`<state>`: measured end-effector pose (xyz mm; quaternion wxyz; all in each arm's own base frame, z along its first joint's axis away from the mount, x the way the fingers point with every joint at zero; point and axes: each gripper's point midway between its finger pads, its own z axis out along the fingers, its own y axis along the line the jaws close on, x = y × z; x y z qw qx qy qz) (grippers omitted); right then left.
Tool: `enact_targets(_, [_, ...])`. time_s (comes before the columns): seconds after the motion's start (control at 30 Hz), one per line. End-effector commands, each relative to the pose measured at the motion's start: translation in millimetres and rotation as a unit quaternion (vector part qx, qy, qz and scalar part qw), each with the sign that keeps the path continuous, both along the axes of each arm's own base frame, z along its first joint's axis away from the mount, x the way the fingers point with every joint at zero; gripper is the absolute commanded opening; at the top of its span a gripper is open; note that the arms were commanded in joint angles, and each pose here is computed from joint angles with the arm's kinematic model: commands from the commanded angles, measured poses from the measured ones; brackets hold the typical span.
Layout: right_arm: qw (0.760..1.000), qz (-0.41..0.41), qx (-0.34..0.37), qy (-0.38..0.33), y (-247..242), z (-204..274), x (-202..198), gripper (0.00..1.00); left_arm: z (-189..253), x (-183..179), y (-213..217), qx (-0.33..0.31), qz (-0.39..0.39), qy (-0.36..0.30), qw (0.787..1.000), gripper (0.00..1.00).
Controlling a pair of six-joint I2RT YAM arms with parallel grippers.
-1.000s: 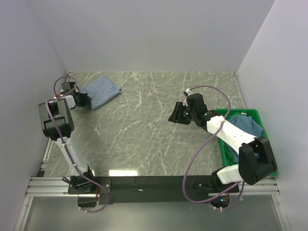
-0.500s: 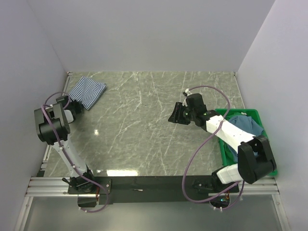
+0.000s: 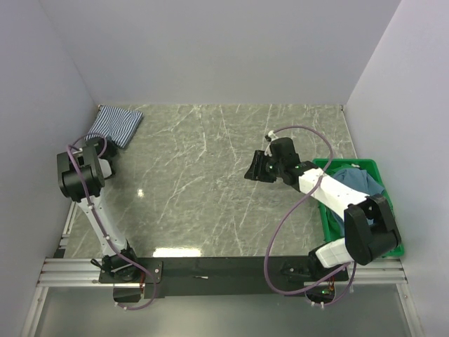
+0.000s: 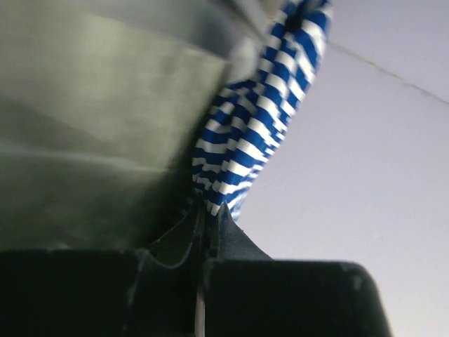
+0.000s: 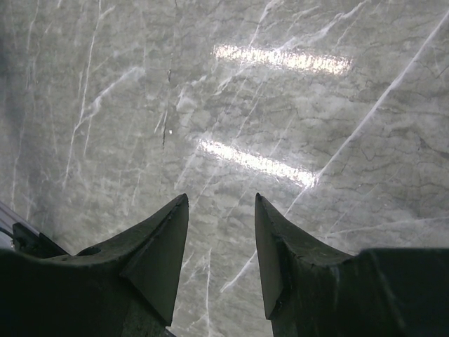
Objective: Fold and stack the tank tops
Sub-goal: Neatly place the folded tank top to the corner
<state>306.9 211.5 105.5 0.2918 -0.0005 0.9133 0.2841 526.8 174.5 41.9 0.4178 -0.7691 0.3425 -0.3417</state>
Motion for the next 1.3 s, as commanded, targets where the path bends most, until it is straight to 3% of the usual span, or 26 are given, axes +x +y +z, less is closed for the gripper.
enact_targets(0.0, [1.000, 0.017, 0.003, -0.016, 7.0, 1.6, 3.1, 0.50, 28.5, 20.7, 13.2, 0.008, 0.044, -0.039, 0.998, 0.01])
enact_targets(0.27, [1.000, 0.015, -0.003, -0.023, 4.7, 4.3, 3.5, 0.50, 38.6, 43.1, 7.4, 0.016, 0.021, -0.028, 0.999, 0.04])
enact_targets(0.37, [0.999, 0.016, -0.001, -0.028, 5.1, 7.9, 1.8, 0.50, 39.6, 39.2, 3.2, 0.013, 0.009, 0.010, 1.000, 0.23])
enact_targets(0.43, [0.999, 0.016, 0.000, -0.030, 4.2, 9.0, 1.3, 0.50, 45.5, 37.8, 0.9, 0.017, 0.000, 0.027, 1.000, 0.41])
enact_targets(0.67, [0.999, 0.012, 0.005, -0.042, 3.4, 18.4, 0.9, 0.50, 63.0, 17.9, -7.8, 0.042, -0.019, 0.083, 0.995, 0.66])
enact_targets(0.7, [0.999, 0.011, 0.008, -0.044, 3.5, 20.5, 1.6, 0.50, 72.7, 10.6, -8.5, 0.061, -0.024, 0.102, 0.993, 0.75])
enact_targets(0.93, [0.999, -0.010, 0.004, -0.045, -1.4, 28.2, 4.2, 0.50, 105.4, -17.4, -17.0, 0.130, -0.078, 0.200, 0.968, 0.75])
enact_targets(1.03, [0.998, -0.029, -0.002, -0.056, -7.5, 37.4, 7.7, 0.50, 123.5, -21.5, -51.3, 0.157, -0.146, 0.179, 0.960, 0.75])
enact_targets(1.13, [0.997, -0.054, -0.007, -0.062, -17.2, 44.7, 10.6, 0.51, 148.0, -24.1, -105.7, 0.213, -0.234, 0.150, 0.937, 0.70])
enact_targets(1.23, [0.994, -0.087, -0.024, -0.068, -33.3, 51.9, 13.6, 0.51, 169.7, -39.0, -188.4, 0.287, -0.337, 0.142, 0.885, 0.71])
enact_targets(1.27, [0.992, -0.098, -0.029, -0.068, -39.2, 53.8, 14.2, 0.51, 167.4, -51.9, -232.7, 0.313, -0.394, 0.144, 0.852, 0.70])
